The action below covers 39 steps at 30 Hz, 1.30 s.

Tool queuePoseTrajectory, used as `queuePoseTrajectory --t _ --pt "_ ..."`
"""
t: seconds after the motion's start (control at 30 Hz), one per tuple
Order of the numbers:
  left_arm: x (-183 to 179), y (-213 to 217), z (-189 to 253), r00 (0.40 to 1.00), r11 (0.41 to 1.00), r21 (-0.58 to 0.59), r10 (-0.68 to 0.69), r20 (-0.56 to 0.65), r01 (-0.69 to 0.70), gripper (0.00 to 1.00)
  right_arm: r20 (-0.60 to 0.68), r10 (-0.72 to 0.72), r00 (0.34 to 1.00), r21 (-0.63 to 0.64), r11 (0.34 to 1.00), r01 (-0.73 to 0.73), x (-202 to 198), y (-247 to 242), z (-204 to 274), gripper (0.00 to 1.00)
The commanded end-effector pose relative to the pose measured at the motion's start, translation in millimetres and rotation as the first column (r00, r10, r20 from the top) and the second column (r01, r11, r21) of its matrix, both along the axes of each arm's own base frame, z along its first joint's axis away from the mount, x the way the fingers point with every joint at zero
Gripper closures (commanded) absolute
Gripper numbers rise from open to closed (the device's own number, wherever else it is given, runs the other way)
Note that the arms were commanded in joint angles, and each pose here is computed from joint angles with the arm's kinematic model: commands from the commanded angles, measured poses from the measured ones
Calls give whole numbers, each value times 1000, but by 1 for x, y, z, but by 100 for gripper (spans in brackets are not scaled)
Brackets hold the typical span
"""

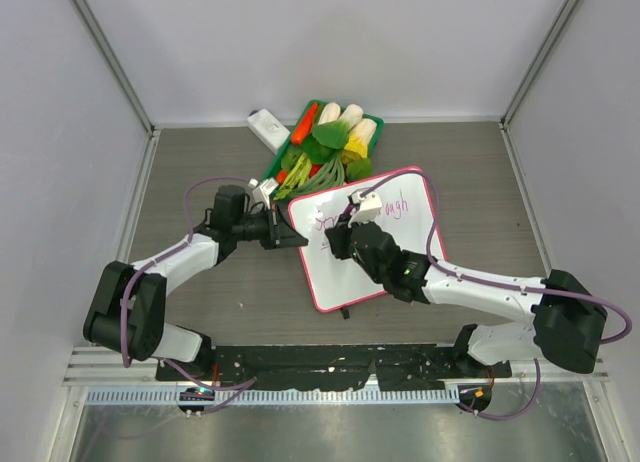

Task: Write a sentence on the whiteboard
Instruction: Write with the whiteboard marker on the whiteboard.

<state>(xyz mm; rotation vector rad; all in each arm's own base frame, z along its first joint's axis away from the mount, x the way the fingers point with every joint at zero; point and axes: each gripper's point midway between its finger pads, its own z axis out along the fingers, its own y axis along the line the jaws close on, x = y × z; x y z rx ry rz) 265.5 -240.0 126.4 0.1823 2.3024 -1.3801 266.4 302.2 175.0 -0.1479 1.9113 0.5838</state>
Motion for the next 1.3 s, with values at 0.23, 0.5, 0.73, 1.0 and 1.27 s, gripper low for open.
queuePoseTrajectory --t 0.23,0.5,0.73,1.0,1.27 --pt "16 17 -22 997 989 130 64 49 -69 100 -46 11 999 9 1000 -11 -13 -8 -9 98" --pt "15 17 -23 997 989 131 64 45 -70 100 -75 22 997 11 1000 -22 -20 -12 -20 99" --pt "14 18 -23 997 989 133 65 45 -70 100 -66 2 998 -5 1000 -2 -18 -17 -20 99" --pt "14 18 -24 997 989 133 65 44 -70 100 -35 -41 999 -14 999 40 -12 -25 -11 99" --pt "14 18 -24 997 989 133 65 44 -70 100 -6 -50 999 19 999 50 -8 -22 8 98"
